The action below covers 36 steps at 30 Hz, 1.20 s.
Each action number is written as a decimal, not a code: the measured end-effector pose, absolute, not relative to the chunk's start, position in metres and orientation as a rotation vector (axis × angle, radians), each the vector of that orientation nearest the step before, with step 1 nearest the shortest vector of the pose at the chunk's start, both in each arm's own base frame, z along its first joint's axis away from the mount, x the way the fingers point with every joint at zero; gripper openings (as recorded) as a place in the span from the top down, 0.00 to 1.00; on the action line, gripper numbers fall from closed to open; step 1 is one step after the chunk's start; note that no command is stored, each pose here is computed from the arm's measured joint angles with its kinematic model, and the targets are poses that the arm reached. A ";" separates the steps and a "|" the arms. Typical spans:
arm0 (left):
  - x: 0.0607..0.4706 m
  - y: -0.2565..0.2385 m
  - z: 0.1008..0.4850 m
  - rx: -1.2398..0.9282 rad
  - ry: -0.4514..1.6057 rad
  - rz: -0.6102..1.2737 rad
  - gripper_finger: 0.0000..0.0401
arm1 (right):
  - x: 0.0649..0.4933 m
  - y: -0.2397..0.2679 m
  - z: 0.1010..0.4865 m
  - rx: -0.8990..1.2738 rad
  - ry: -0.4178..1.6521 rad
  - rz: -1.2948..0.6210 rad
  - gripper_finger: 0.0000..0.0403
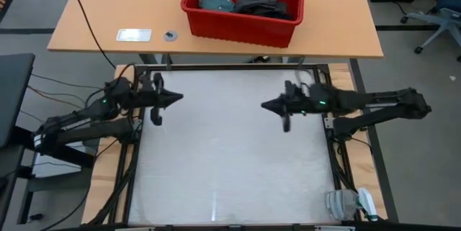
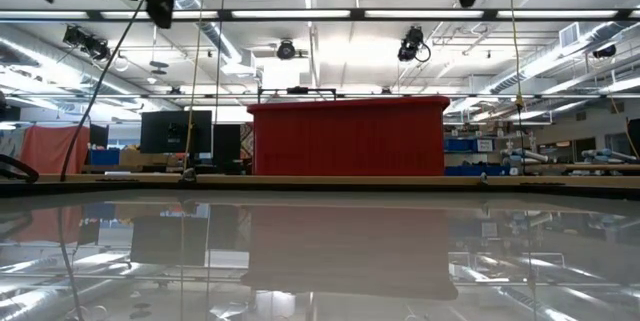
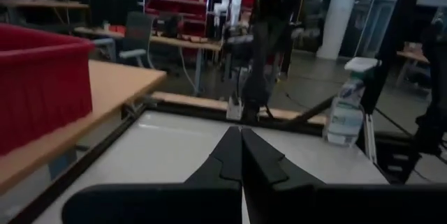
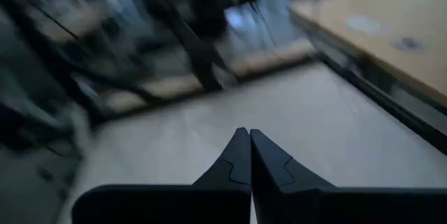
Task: Fold laundry
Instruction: Return to Home Position
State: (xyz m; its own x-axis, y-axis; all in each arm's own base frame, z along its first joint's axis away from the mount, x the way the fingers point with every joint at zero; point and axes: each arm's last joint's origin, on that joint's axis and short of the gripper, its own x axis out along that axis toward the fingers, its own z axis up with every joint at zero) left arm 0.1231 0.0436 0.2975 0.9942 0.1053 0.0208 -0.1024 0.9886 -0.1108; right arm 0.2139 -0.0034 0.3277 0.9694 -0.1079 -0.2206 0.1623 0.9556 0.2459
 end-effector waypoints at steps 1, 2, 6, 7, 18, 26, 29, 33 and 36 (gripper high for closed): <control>0.117 0.041 0.296 -0.113 -0.027 0.113 1.00 | 0.206 -0.001 0.324 0.275 0.151 -0.109 1.00; 0.112 0.039 0.295 -0.118 -0.015 0.122 1.00 | 0.199 0.000 0.317 0.270 0.126 -0.076 1.00; 0.099 0.030 0.278 -0.227 0.049 0.089 1.00 | 0.173 0.005 0.277 0.323 0.183 0.004 0.99; 0.099 0.028 0.271 -0.249 0.068 0.073 1.00 | 0.167 0.006 0.269 0.349 0.187 0.002 0.99; 0.097 0.023 0.223 -0.270 0.125 0.155 1.00 | 0.127 0.001 0.242 0.186 0.083 -0.113 1.00; 0.082 0.023 0.225 -0.249 0.072 0.195 1.00 | 0.117 -0.007 0.205 0.273 -0.022 -0.104 1.00; 0.078 0.023 0.222 -0.251 0.093 0.208 1.00 | 0.115 -0.009 0.196 0.303 -0.027 -0.085 1.00; 0.073 0.020 0.220 -0.266 0.096 0.197 1.00 | 0.115 -0.012 0.190 0.310 -0.011 -0.089 1.00; 0.070 0.018 0.222 -0.280 0.072 0.159 1.00 | 0.114 -0.013 0.185 0.315 -0.008 -0.086 1.00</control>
